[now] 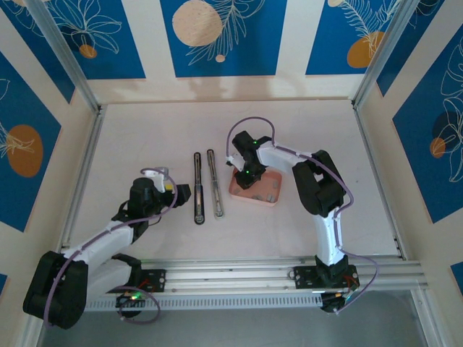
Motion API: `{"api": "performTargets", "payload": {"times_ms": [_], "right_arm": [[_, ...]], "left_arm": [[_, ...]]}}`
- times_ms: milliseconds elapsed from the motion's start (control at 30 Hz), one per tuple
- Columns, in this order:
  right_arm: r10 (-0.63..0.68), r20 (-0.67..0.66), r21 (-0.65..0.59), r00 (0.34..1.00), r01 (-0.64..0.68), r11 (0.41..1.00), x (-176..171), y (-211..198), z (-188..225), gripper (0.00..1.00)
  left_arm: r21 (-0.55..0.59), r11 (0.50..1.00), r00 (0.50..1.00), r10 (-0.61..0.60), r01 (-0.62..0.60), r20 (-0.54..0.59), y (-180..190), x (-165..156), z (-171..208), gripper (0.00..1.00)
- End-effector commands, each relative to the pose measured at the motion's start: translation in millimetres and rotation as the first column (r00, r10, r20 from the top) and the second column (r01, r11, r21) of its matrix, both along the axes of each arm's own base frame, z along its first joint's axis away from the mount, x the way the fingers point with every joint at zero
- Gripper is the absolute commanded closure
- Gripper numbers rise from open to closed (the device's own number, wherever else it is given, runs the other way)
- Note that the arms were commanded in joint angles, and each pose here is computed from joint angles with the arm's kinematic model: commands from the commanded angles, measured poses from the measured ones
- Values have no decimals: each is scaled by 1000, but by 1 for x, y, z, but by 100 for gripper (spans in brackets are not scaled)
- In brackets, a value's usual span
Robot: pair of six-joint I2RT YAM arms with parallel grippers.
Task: Load the staples into the stapler
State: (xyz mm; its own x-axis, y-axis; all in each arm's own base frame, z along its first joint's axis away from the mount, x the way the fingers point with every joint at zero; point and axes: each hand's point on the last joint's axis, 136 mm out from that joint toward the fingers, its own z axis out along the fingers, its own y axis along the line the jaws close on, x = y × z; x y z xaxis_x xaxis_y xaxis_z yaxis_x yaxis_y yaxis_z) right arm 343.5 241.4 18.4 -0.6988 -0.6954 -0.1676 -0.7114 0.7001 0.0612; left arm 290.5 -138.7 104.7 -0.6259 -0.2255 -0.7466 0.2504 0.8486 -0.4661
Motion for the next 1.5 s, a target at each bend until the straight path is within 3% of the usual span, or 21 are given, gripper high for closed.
{"api": "performTargets", "payload": {"times_ms": [0,300,533,767,967,1167,1467], "right_arm": [[-44,31,19,999,43,999,8,-1,3,80],[-225,126,222,966,193,956,7,4,67,84],[-400,182,319,898,331,888,-23,5,97,85],[-517,193,376,834,424,824,-51,14,105,85],[-576,111,454,810,474,754,-61,23,105,85],[-547,99,443,831,455,772,-65,32,101,85],[-481,110,433,870,394,811,-71,55,100,85]], "left_arm": [[-9,1000,999,-2,2,39,-3,4,14,19],[-30,999,995,-9,12,95,0,-9,27,19],[-21,1000,993,-17,20,117,3,-19,28,19],[-99,993,998,-64,64,6,-8,-35,17,20],[-154,987,980,-77,48,-184,-11,-56,-10,22],[-201,978,945,-117,56,-307,-17,-74,-28,27],[-240,969,916,-152,63,-371,-29,-74,-40,31]]}}
